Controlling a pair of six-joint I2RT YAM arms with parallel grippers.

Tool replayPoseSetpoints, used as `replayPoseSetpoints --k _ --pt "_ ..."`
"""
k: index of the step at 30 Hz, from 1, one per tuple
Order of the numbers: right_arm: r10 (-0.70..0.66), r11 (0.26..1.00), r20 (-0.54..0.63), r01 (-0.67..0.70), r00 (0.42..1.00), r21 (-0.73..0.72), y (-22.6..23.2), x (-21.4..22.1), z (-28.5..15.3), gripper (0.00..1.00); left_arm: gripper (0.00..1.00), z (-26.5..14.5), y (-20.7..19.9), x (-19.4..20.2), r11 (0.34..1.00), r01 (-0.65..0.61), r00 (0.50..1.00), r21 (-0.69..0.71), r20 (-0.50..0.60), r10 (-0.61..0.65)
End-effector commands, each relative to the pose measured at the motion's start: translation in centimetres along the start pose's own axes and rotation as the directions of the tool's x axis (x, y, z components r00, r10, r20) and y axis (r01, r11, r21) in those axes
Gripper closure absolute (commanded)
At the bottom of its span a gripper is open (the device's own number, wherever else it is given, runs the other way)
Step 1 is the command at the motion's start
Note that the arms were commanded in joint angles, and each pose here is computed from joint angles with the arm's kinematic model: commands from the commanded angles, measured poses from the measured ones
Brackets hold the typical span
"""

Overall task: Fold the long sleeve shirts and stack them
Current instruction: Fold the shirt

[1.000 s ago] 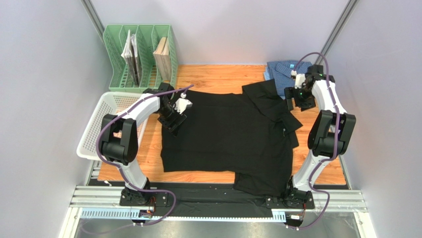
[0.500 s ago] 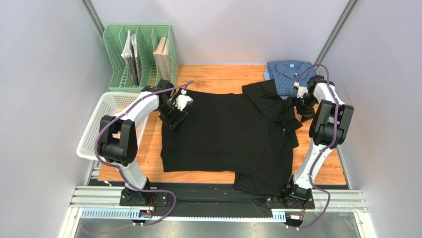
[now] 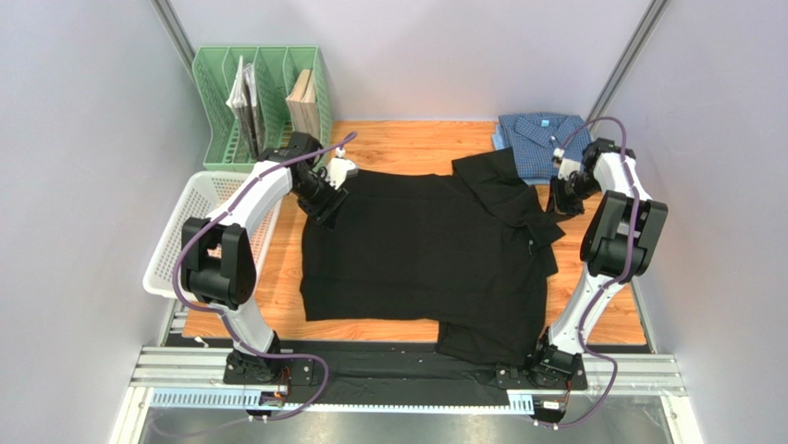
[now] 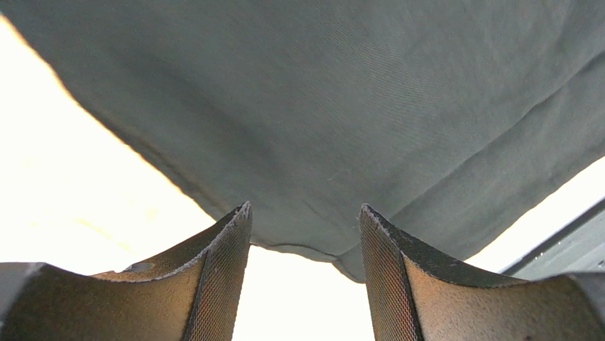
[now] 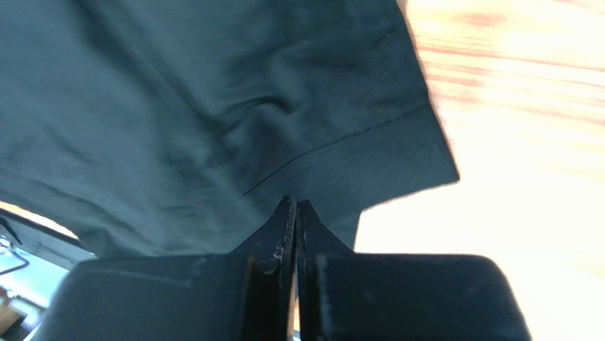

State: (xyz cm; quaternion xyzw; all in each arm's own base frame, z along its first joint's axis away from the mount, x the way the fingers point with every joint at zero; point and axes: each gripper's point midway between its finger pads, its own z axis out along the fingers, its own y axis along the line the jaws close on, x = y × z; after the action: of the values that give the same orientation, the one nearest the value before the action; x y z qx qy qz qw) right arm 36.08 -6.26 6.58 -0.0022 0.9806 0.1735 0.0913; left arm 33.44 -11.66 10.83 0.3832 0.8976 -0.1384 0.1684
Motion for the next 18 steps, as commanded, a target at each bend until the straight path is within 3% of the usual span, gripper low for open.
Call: replayPoseSetpoints --k 1,2,5,13,18 --pt "-0.067 0.998 0.186 0.064 0.98 0.023 2.6 -2.8 -6.7 0.86 0.37 -1.7 1.0 -2.9 1.0 -0.01 0.996 -0.012 0.086 0.011" --pt "-0.073 0.997 0.18 0.066 0.981 0.042 2.2 -2.8 -6.6 0.54 0.37 -1.8 1.0 -3.2 1.0 -0.013 0.996 -0.011 0.09 0.014" --pt "-0.092 0.989 0.133 0.075 0.987 0.128 -0.2 -2.4 -5.2 0.25 0.33 -2.2 1.2 -3.8 1.0 -0.018 0.995 -0.013 0.099 0.019" --pt "-0.086 0.968 0.042 0.073 0.995 0.242 -4.7 -1.6 -1.0 0.23 0.29 -2.3 1.3 -3.7 0.999 -0.025 0.995 -0.024 0.097 0.027" --pt "-0.052 0.97 0.003 0.05 0.999 0.24 -5.8 -1.3 1.5 0.26 0.29 -1.9 1.3 -3.2 1.0 -0.021 0.996 -0.023 0.083 0.023"
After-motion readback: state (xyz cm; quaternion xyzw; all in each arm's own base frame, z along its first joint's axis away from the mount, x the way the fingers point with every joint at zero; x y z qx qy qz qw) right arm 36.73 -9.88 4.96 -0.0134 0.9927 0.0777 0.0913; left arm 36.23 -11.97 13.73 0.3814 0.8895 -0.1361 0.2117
